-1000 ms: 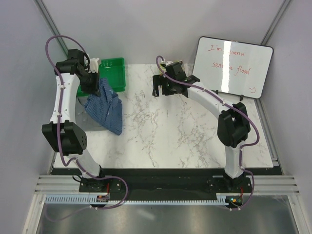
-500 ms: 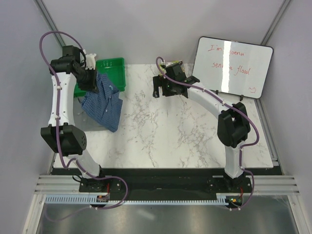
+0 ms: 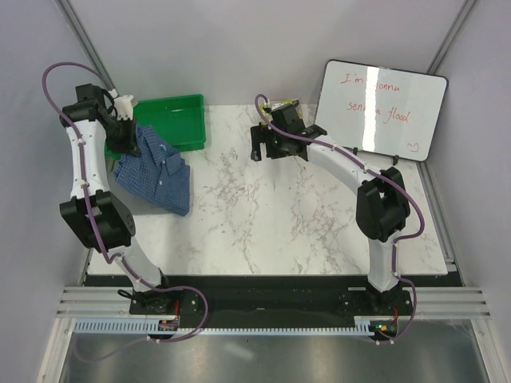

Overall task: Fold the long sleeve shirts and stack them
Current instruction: Neatly place the folded shirt to the corner

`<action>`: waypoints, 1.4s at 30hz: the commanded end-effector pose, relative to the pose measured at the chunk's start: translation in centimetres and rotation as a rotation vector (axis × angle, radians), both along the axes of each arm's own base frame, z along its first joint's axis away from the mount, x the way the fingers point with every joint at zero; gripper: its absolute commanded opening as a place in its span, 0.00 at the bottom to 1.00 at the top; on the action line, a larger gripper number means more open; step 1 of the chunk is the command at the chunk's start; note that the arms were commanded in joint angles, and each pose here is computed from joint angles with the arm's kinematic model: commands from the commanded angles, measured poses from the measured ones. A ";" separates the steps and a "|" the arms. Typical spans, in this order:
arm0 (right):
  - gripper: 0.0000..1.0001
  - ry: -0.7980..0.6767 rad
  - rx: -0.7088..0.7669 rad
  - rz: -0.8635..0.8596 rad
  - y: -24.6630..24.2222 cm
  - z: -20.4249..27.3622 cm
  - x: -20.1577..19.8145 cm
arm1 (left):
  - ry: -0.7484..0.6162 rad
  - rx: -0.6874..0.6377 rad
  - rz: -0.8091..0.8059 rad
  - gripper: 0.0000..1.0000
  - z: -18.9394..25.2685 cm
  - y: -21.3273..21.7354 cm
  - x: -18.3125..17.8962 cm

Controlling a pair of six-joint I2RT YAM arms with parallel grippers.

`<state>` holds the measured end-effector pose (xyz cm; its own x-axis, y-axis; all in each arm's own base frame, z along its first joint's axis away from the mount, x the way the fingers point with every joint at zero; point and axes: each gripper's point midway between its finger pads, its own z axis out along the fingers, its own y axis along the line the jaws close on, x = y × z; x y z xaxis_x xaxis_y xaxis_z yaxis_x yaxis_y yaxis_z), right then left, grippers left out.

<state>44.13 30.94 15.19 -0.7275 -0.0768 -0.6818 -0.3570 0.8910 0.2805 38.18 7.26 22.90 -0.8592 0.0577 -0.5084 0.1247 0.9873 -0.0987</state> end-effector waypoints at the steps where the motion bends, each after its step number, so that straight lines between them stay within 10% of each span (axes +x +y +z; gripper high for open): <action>1: 0.98 -0.053 0.021 0.015 -0.2 2.5 -0.3 | -0.078 0.022 -0.085 0.02 -1.2 2.5 2.2; 18: 0.98 -0.059 -0.003 0.047 -0.4 2.1 -0.7 | -0.104 0.094 -0.041 0.04 -9.4 10.7 4.9; 28: 0.98 -0.078 -0.030 0.131 -1.1 3.2 -1.6 | -0.157 0.194 0.027 0.68 -7.7 14.0 5.5; 29: 0.98 -0.074 -0.026 0.138 -1.4 3.4 -1.6 | -0.188 0.202 0.031 0.95 -6.1 13.8 5.5; 42: 0.98 0.008 -0.068 0.126 -7.2 1.7 -2.2 | -0.121 0.167 -0.036 0.97 -7.7 9.2 1.8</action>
<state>43.31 24.85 16.01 -0.7181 -0.1843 -0.6711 -0.4361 0.8707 0.2274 40.40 17.16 16.59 -0.7769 0.1669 -0.6071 0.1375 0.9859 0.0951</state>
